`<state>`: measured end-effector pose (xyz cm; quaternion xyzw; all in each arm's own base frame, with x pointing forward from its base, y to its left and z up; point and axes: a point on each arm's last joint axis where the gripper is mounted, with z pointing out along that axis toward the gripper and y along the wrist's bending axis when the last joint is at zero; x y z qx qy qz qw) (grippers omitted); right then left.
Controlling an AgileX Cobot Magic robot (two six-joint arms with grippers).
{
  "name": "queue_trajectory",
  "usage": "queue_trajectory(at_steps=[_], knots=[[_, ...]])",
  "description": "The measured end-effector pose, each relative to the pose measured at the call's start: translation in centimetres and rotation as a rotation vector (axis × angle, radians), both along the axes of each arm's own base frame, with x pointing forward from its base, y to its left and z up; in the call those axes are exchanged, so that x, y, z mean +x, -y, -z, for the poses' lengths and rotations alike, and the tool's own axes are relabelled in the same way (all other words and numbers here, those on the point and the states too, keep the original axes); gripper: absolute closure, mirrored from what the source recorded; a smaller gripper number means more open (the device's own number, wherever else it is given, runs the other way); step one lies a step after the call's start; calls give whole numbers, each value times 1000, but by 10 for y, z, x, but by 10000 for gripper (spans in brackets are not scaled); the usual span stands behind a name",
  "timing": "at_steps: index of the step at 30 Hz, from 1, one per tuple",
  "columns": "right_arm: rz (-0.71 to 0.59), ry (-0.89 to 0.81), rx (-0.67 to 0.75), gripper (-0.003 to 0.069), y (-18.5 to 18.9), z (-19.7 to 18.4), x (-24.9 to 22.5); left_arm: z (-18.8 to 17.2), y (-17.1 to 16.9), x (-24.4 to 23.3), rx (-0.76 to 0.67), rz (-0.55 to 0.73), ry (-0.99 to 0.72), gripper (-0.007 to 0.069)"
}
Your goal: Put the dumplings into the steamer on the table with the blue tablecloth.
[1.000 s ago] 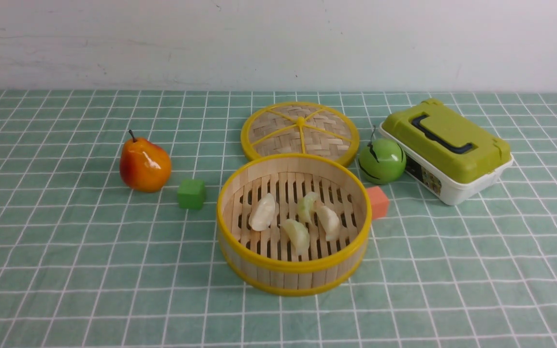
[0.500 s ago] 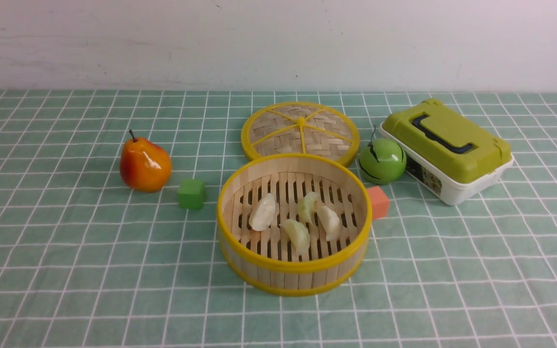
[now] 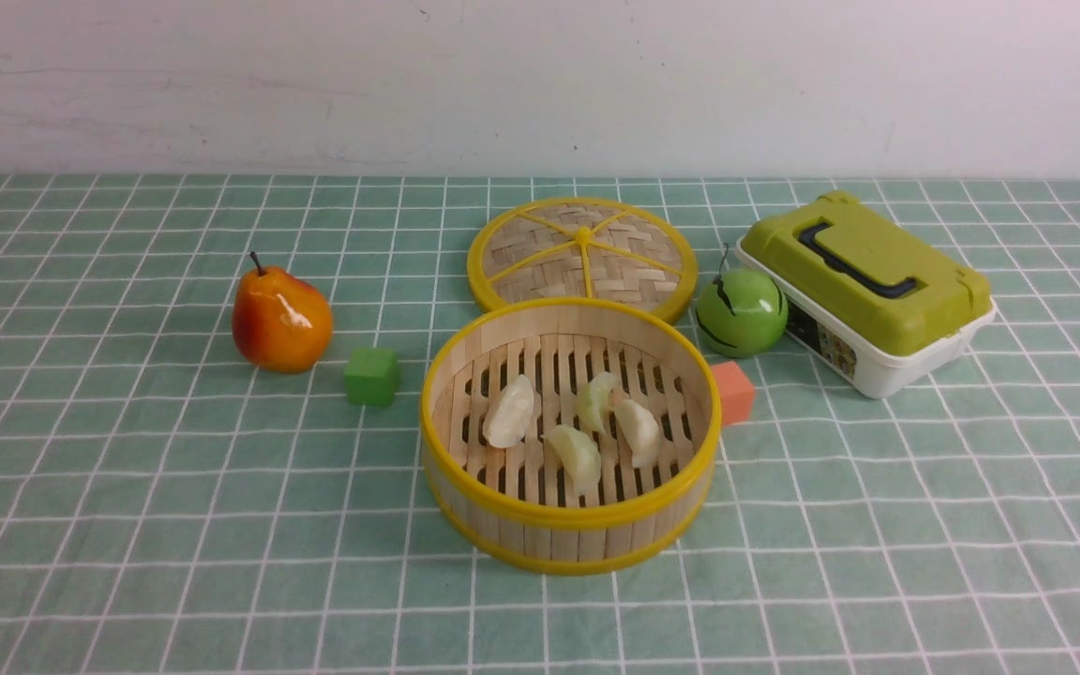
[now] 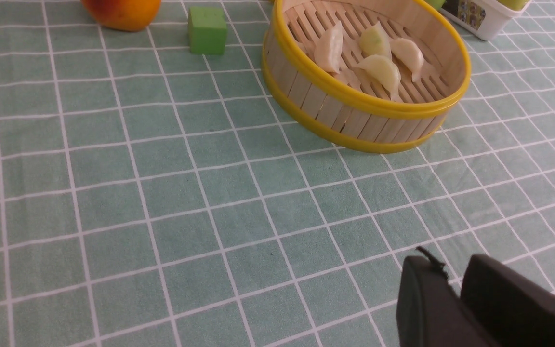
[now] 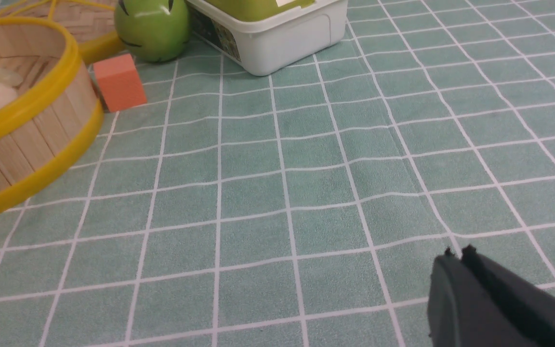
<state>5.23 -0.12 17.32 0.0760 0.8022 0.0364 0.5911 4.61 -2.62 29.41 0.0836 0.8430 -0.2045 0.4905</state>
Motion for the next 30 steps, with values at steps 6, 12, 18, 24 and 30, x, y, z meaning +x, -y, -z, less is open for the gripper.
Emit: queue_trajectory(at_steps=[6, 12, 18, 24, 30], knots=[[0, 0, 0, 652, 0, 0, 0, 0, 0, 0, 0, 0, 0, 503], [0, 0, 0, 641, 0, 0, 0, 0, 0, 0, 7, -2, 2, 496], [0, -1, 1, 636, 0, 0, 0, 11, 0, 7, -68, -62, 44, 531], [0, -1, 1, 629, 0, 0, 0, 34, -9, 19, -180, -258, 284, 639], [0, 0, 1, 626, 0, 0, 0, 79, -26, 12, -108, -479, 388, 639]])
